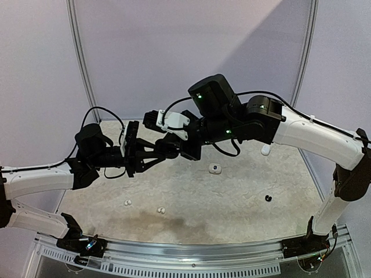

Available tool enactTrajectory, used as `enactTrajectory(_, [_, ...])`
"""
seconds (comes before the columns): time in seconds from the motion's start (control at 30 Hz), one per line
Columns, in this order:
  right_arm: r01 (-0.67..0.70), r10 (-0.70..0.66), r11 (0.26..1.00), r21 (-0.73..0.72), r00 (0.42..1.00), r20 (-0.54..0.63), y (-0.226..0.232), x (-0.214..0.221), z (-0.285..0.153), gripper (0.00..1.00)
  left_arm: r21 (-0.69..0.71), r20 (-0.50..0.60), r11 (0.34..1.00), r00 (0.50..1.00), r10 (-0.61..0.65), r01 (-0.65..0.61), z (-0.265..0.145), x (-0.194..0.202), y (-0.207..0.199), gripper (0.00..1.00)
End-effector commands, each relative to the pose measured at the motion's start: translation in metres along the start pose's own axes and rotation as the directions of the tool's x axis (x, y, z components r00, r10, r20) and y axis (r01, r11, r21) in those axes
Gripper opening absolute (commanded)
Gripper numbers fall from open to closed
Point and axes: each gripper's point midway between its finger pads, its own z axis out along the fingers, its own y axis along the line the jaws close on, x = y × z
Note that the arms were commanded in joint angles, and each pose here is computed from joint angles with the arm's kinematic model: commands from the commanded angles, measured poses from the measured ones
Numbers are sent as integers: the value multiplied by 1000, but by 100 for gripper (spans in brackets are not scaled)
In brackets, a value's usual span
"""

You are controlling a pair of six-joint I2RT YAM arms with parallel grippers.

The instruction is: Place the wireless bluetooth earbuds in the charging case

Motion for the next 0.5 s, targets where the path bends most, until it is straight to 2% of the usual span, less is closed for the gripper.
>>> enactTrajectory(0.0, [28, -29, 999, -23, 998, -57, 14, 16, 18, 0, -19, 18, 1000, 1000, -7, 7, 1, -5, 3, 0])
enactTrajectory(0.47, [31, -40, 996, -88, 993, -110, 37, 38, 29, 0, -97, 41, 994, 999, -36, 39, -1, -10, 18, 0])
